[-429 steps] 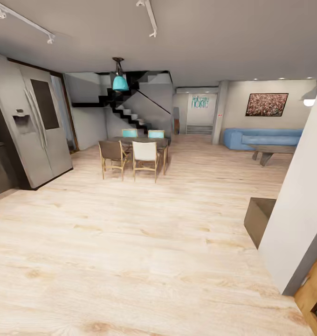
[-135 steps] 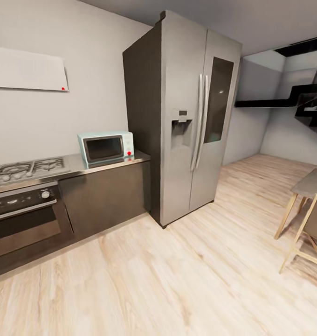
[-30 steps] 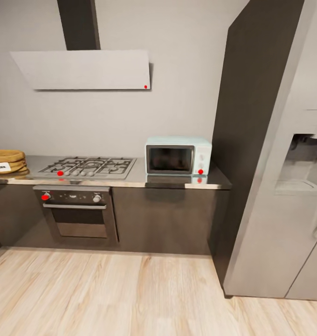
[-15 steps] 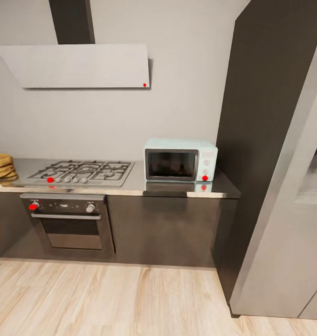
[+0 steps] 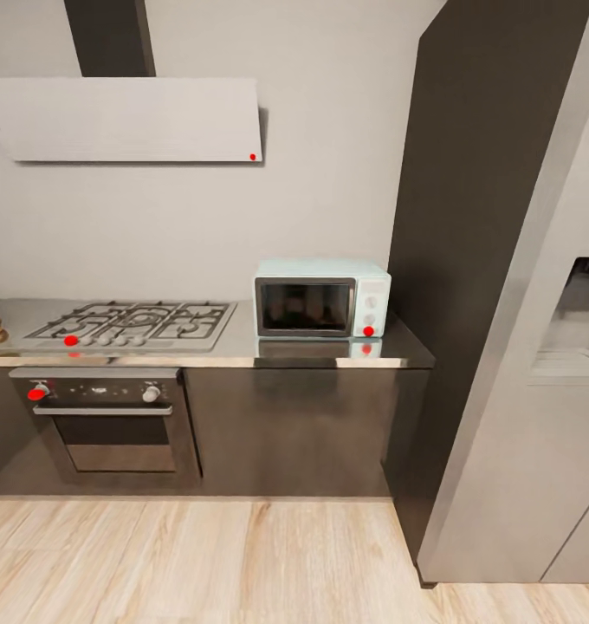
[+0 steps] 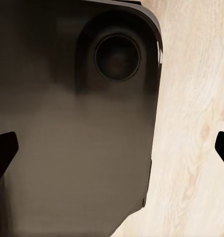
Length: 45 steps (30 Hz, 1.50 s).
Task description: In the kitchen, take the popcorn bag from the countertop, put it into the microwave, and heat it until the popcorn is cooked so the cooked popcorn ends up inside the bag.
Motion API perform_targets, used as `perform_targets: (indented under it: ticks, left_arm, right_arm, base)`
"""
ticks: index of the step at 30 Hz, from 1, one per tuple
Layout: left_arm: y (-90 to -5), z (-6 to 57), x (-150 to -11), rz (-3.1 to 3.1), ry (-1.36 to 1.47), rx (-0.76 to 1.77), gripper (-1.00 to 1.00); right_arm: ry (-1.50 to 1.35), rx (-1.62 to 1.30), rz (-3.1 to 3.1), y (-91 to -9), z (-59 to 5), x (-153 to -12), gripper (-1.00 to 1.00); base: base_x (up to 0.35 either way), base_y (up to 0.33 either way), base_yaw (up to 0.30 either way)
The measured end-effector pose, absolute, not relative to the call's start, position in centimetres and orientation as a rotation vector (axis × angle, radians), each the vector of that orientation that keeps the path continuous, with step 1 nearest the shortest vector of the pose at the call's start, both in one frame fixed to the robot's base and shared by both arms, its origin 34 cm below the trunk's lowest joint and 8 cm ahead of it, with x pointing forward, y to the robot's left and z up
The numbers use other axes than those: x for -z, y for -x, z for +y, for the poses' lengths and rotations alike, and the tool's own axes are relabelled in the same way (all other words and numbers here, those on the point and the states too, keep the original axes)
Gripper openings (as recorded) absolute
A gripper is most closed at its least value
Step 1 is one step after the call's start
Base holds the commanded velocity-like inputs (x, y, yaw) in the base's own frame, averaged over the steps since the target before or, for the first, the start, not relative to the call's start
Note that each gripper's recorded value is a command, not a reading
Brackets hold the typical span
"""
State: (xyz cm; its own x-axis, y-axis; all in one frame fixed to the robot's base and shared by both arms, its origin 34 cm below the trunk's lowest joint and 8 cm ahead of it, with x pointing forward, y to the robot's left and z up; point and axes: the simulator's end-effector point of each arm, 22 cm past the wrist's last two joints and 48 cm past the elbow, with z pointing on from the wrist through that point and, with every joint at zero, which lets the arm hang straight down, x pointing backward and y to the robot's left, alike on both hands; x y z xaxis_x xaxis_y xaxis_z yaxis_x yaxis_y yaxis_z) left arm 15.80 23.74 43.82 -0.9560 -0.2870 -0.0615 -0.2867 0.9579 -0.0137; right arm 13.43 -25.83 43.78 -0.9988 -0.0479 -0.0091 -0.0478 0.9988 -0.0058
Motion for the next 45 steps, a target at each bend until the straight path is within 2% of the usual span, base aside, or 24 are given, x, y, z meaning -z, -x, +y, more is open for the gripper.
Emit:
perform_targets:
  ticks: [7,45]
  left_arm:
    - [-15.4,24.9,-43.8,3.046,0.506,-0.085,1.00]
    - [-15.3,25.3,-49.1,3.047,0.512,-0.095,1.00]
  right_arm:
    - [0.085,0.012,3.132,-13.4,-25.9,-43.8,1.00]
    - [0.103,0.009,3.132,-13.4,-25.9,-49.1,1.00]
  base:
    - [0.000,0.000,0.000]
    - [0.000,0.000,0.000]
